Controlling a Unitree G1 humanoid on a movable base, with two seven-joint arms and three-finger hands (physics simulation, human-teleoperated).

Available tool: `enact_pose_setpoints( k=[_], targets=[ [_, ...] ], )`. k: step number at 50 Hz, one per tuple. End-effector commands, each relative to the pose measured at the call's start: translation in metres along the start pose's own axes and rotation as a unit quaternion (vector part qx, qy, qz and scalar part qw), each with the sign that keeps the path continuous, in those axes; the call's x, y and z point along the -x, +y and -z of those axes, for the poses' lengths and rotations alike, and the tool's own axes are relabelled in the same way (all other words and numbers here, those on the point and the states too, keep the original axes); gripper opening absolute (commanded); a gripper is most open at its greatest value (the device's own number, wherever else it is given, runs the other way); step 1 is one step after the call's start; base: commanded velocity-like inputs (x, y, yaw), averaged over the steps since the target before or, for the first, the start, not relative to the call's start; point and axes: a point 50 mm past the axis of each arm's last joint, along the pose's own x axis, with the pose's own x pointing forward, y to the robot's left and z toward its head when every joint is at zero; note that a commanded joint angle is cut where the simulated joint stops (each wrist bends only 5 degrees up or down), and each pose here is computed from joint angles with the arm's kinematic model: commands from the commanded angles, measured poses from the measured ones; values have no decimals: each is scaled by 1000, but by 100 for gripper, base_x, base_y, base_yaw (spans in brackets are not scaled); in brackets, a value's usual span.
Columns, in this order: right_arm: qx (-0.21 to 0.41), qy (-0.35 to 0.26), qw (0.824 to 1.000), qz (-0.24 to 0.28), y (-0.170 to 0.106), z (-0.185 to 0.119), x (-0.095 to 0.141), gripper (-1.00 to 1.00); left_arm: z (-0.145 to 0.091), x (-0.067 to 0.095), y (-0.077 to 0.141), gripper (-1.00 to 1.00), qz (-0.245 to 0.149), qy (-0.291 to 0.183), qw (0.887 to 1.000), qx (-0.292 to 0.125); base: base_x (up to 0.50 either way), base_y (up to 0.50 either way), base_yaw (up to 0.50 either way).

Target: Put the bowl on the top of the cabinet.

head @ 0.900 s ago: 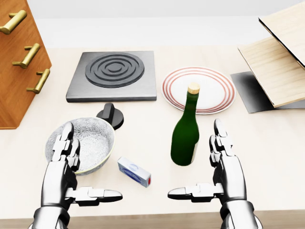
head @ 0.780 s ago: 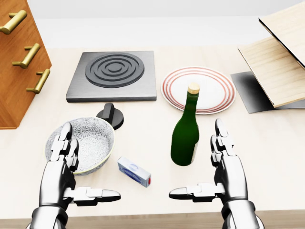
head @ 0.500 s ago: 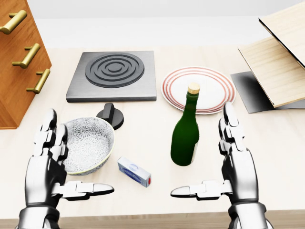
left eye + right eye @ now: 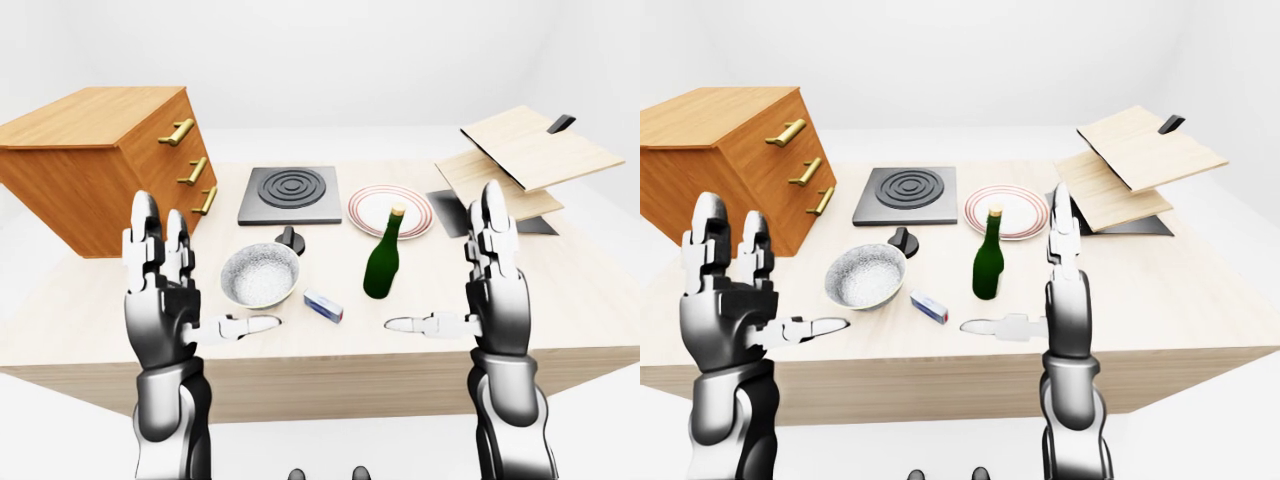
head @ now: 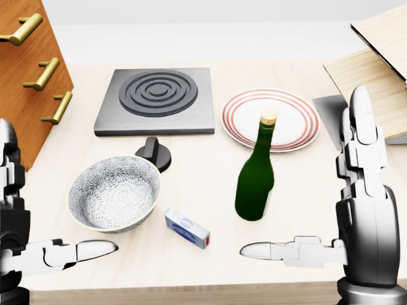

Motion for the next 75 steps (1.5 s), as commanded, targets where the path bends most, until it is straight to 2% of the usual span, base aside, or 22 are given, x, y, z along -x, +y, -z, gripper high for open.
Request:
enact_pose_setpoints(
  k=[1, 75],
  targets=[
    [18, -27, 999, 7, -3, -14, 1, 100, -16, 2, 1, 100, -3, -30, 1000, -6, 0, 50, 0],
    [16, -12, 1000, -2, -1, -7, 2, 100, -6, 3, -2, 100, 11, -7, 1000, -3, 0, 50, 0]
  ],
)
